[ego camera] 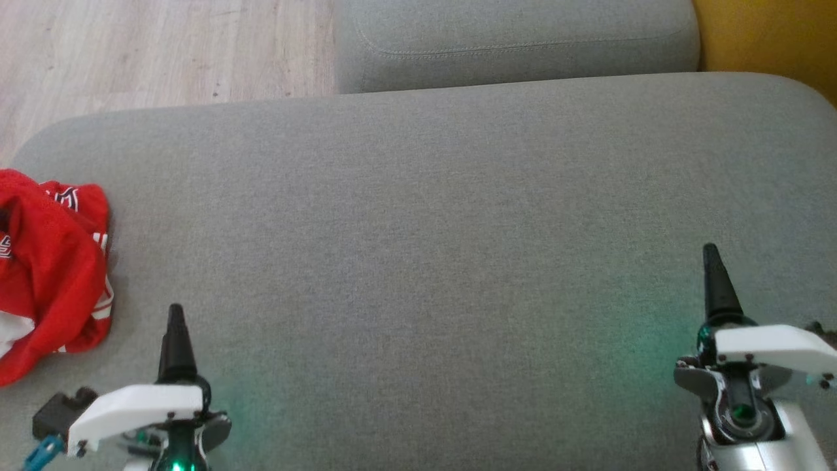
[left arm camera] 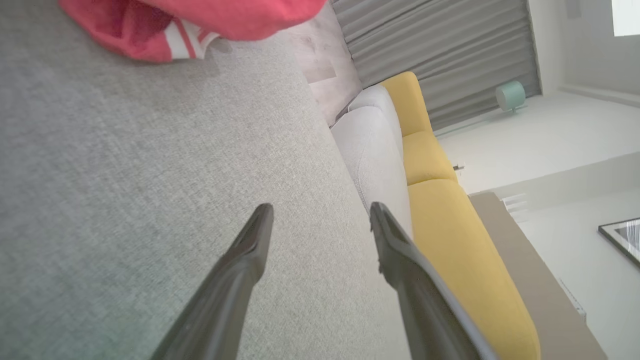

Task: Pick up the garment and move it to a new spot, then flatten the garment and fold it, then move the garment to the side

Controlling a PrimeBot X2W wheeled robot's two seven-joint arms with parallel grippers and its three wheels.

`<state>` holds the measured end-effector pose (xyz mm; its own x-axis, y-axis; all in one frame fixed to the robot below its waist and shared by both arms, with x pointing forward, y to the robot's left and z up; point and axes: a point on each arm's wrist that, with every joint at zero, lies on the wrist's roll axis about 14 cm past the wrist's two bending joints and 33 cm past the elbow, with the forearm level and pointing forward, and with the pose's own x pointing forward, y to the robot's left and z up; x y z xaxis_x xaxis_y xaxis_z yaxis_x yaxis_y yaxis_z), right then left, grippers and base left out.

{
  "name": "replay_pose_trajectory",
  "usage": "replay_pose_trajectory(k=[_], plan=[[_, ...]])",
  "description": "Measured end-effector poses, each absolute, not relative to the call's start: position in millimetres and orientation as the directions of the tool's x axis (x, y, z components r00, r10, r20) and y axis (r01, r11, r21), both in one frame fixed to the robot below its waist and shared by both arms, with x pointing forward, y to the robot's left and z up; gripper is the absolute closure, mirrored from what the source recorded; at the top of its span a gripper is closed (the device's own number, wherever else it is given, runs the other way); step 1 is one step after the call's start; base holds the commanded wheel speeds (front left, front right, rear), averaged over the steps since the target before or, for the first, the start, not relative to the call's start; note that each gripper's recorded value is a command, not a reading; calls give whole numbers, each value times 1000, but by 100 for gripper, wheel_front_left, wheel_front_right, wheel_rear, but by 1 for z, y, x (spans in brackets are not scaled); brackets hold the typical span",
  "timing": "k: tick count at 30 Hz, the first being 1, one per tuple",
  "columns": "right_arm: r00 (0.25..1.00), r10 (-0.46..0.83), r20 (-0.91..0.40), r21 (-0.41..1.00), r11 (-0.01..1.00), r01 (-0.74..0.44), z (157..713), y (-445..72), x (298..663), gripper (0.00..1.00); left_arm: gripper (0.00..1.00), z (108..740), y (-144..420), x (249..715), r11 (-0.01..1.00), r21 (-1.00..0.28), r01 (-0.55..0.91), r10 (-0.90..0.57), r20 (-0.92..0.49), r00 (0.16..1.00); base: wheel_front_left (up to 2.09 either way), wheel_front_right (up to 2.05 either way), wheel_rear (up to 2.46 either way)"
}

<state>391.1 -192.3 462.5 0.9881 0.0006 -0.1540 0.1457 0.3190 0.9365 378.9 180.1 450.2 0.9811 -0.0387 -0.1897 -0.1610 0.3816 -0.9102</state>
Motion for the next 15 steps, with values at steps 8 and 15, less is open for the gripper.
replay_pose_trajectory(k=[8,15], plan=[[989,11,-147,895,426,129,466,-188,399,0,0,454,178,386,484,-865,-134,-44,-177,983,0,0,0],[989,17,-147,841,529,116,466,-185,405,0,0,454,172,390,592,-799,-107,-66,-180,981,0,0,0]])
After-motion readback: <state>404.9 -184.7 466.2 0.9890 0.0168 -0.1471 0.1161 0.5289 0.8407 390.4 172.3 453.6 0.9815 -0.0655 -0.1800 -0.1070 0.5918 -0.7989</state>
